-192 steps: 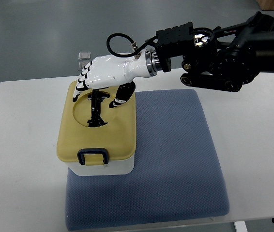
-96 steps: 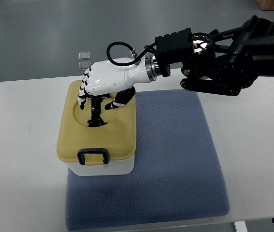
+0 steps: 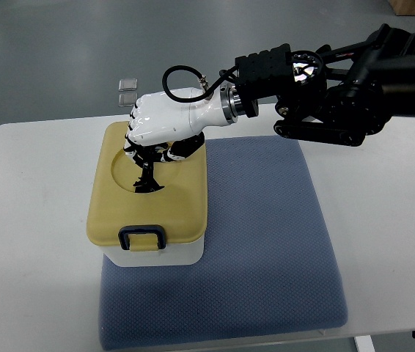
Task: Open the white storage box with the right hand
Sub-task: 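Lower the right hand and close its fingers around the black lid handle, then lift the yellow lid off the white box with the right hand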
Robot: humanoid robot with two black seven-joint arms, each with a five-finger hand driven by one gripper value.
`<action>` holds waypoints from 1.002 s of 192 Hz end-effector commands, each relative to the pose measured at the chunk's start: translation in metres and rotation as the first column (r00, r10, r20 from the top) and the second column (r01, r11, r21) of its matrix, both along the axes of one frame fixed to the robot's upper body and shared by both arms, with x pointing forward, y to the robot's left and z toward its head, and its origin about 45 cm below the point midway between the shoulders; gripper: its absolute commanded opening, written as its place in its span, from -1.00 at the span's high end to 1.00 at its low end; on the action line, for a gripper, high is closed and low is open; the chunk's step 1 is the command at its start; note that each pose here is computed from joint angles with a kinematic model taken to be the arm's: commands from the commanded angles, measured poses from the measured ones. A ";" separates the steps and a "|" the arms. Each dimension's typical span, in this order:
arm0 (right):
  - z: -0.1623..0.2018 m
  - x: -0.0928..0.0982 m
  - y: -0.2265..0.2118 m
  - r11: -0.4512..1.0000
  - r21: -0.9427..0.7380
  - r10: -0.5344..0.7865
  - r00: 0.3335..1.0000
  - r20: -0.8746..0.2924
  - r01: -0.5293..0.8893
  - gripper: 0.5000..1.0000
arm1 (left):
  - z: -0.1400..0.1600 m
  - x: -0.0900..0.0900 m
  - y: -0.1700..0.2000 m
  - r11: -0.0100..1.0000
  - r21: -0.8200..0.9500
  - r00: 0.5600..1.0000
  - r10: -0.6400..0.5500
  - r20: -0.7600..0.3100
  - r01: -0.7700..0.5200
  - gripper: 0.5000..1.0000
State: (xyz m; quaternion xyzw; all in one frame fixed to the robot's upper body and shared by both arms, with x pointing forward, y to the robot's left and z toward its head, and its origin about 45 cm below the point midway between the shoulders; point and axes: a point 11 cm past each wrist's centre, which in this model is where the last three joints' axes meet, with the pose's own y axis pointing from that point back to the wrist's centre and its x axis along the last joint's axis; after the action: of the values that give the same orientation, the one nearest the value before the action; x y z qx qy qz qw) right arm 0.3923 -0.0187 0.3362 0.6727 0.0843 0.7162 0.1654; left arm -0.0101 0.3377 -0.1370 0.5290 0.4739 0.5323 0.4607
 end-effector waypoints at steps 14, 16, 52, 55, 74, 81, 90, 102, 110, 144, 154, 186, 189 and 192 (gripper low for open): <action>0.000 -0.001 0.002 1.000 0.012 0.012 1.000 0.014 -0.012 1.00 | 0.000 0.000 0.000 1.000 0.000 1.000 0.000 0.000 0.000 -1.00; 0.001 -0.001 0.002 1.000 0.015 0.012 1.000 0.015 -0.012 1.00 | 0.000 0.000 0.000 1.000 -0.001 1.000 0.000 0.000 0.000 -1.00; 0.009 -0.002 0.007 0.997 0.070 0.029 0.998 0.052 -0.033 1.00 | 0.000 0.000 0.000 1.000 0.000 1.000 -0.001 0.000 0.001 -1.00; 0.010 -0.003 0.009 0.997 0.074 0.032 0.998 0.056 -0.036 1.00 | 0.000 0.000 0.000 1.000 0.000 1.000 0.000 -0.001 0.000 -1.00; 0.015 -0.003 0.011 0.995 0.095 0.035 0.997 0.066 -0.041 1.00 | 0.000 0.000 0.000 1.000 -0.001 1.000 0.000 0.000 0.000 -1.00; 0.018 -0.003 0.012 0.994 0.104 0.035 0.997 0.067 -0.042 1.00 | 0.000 0.000 0.000 1.000 0.000 1.000 0.000 -0.001 0.000 -1.00; 0.021 -0.002 0.013 0.992 0.117 0.032 0.997 0.069 -0.040 1.00 | 0.000 0.000 0.000 1.000 0.000 1.000 0.000 -0.001 0.000 -1.00; 0.025 -0.001 0.012 0.991 0.132 0.026 0.997 0.070 -0.035 1.00 | 0.000 0.000 0.000 1.000 -0.001 1.000 0.000 0.000 0.000 -1.00; 0.028 -0.001 0.013 0.990 0.137 0.025 0.997 0.072 -0.035 1.00 | 0.000 0.000 0.000 1.000 0.000 1.000 0.000 0.000 0.000 -1.00; 0.014 -0.005 0.014 0.991 0.132 0.029 0.999 0.040 -0.034 1.00 | 0.000 0.000 0.000 1.000 -0.001 1.000 0.000 0.000 0.000 -1.00; 0.009 -0.006 0.014 0.992 0.125 0.032 0.999 0.027 -0.035 1.00 | 0.000 0.000 0.000 1.000 0.000 1.000 -0.001 0.000 0.001 -1.00; 0.000 -0.007 0.011 0.994 0.101 0.035 0.999 0.022 -0.037 1.00 | 0.000 0.001 0.000 1.000 -0.001 1.000 0.000 0.002 0.000 -1.00; -0.001 -0.007 0.011 0.994 0.101 0.035 0.999 0.021 -0.037 1.00 | 0.000 0.000 0.000 1.000 0.000 1.000 0.000 0.000 0.000 -1.00; -0.001 -0.007 0.010 0.994 0.099 0.034 0.999 0.021 -0.036 1.00 | 0.000 0.000 0.000 1.000 -0.001 1.000 0.000 0.000 0.000 -1.00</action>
State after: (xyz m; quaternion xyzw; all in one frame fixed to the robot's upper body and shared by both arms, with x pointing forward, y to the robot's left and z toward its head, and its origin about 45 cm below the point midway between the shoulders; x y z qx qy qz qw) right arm 0.3856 -0.0067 0.3396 0.6698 0.0564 0.7310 0.1172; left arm -0.0100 0.3376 -0.1370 0.5289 0.4739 0.5322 0.4609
